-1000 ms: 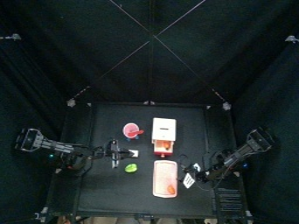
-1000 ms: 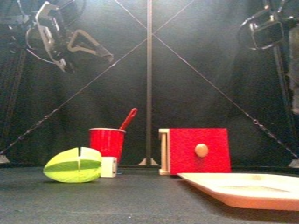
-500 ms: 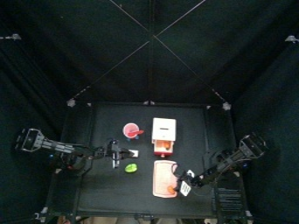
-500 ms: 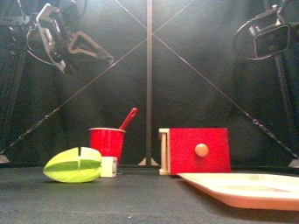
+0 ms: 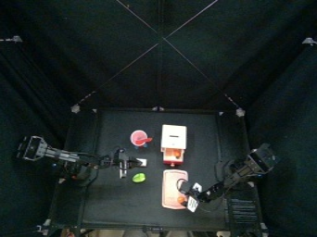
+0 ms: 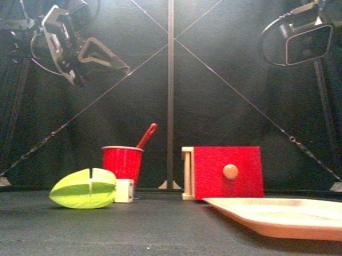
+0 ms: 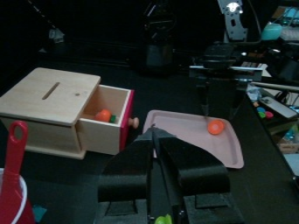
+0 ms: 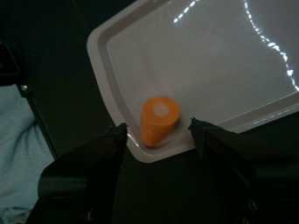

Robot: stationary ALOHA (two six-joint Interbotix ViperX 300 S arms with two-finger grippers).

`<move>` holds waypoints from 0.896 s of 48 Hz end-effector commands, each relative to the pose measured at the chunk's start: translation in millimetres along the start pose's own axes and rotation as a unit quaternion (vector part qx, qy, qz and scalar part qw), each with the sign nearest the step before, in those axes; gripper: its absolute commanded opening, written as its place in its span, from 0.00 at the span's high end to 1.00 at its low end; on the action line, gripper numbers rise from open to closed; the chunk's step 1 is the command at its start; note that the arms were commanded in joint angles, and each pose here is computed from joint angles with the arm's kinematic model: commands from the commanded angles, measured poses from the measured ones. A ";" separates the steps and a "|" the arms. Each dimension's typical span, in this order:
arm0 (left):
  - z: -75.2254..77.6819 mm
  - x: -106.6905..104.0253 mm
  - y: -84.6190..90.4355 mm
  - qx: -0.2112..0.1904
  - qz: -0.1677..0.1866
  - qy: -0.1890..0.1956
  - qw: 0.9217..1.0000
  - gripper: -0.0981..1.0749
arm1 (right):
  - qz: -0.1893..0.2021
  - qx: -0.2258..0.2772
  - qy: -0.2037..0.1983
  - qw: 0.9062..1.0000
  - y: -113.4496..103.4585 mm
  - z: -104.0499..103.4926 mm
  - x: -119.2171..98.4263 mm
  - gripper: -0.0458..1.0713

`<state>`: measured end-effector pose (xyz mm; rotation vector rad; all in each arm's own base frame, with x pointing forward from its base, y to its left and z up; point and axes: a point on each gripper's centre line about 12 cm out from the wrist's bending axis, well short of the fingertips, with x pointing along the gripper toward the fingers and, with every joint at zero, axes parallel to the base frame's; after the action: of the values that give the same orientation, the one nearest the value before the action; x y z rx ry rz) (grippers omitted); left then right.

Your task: Grab carrot bottom

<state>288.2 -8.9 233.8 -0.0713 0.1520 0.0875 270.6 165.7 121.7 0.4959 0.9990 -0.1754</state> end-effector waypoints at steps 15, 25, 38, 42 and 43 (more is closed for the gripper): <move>6.6 3.6 -0.9 -0.001 0.002 -0.013 1.000 0.50 | 0.007 -0.018 -0.011 1.000 8.7 7.0 3.4 0.14; 6.6 3.6 -1.0 0.000 0.001 -0.013 1.000 0.50 | 0.000 -0.031 -0.010 0.999 10.0 6.6 11.8 0.14; 6.0 3.4 -0.9 0.000 0.001 -0.013 1.000 0.50 | -0.008 -0.032 -0.007 0.999 5.8 4.8 15.5 0.14; 6.0 3.4 -0.9 0.000 0.001 -0.013 1.000 0.50 | -0.010 -0.031 -0.007 0.999 4.4 5.7 15.9 0.15; 6.4 3.2 -0.9 0.000 0.001 -0.013 1.000 0.50 | -0.012 -0.031 -0.007 0.999 3.5 5.6 16.6 0.15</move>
<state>289.0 -8.5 231.6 -0.0704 0.1540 0.0915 281.9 166.8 104.2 0.4138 1.0128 -0.1799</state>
